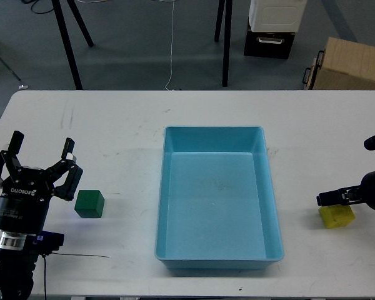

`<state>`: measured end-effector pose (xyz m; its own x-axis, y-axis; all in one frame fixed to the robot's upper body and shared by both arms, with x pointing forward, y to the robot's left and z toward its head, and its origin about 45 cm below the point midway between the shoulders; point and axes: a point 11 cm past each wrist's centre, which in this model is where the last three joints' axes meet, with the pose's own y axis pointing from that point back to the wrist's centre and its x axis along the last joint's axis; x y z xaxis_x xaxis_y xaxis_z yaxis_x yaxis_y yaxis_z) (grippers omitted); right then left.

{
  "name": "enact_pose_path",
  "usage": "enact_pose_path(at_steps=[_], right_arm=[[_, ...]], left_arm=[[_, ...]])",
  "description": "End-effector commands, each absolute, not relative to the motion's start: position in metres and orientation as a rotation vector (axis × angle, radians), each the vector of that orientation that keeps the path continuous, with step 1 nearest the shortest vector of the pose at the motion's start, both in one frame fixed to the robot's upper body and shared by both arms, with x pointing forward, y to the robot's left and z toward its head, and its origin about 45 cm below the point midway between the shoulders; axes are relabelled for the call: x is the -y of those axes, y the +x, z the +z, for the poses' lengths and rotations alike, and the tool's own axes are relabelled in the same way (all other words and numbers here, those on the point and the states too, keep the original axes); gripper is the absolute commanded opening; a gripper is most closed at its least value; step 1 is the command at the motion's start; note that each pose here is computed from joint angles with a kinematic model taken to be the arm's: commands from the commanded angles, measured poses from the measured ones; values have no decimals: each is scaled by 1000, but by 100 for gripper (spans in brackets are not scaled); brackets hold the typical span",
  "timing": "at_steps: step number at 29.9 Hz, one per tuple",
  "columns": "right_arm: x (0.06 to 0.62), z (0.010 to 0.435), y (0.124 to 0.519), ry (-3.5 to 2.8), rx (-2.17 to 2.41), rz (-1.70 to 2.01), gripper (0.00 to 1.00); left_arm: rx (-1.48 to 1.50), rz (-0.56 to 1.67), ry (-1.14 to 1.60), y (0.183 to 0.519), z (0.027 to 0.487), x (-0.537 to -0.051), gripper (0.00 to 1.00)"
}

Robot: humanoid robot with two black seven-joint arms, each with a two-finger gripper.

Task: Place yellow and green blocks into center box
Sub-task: 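Close the right gripper on the yellow cube and lift it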

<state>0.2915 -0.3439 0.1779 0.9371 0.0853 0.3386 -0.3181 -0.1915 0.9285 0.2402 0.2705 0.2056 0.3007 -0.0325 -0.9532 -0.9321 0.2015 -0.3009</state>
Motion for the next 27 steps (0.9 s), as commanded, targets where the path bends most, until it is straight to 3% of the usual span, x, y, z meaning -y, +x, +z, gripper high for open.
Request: enact_pose_path(at_steps=[1, 4, 6, 7, 10, 12, 14, 15, 20, 27], right_arm=[[341, 172, 289, 1734, 177, 365, 100], [343, 170, 286, 1718, 176, 356, 99], [345, 170, 285, 1700, 177, 353, 93], [346, 170, 284, 1695, 175, 352, 84], [347, 170, 284, 1674, 163, 371, 43], [348, 169, 283, 1673, 161, 370, 31], [352, 169, 281, 1669, 163, 362, 9], [354, 169, 281, 1666, 169, 359, 3], [349, 185, 285, 1695, 213, 384, 0], [297, 289, 343, 1871, 481, 570, 0]], left_arm=[[-1080, 838, -1186, 240, 203, -270, 100], [-1079, 839, -1186, 240, 203, -270, 100], [-1080, 840, -1186, 240, 203, -270, 100], [-1082, 841, -1185, 240, 202, -270, 100], [-1086, 846, -1184, 240, 200, -271, 100], [-1093, 842, -1180, 240, 199, -268, 100], [-1111, 823, -1169, 240, 198, -260, 100], [-1116, 820, -1167, 239, 198, -259, 100], [-1118, 820, -1163, 239, 197, -257, 100], [-1118, 820, -1163, 239, 197, -257, 100]])
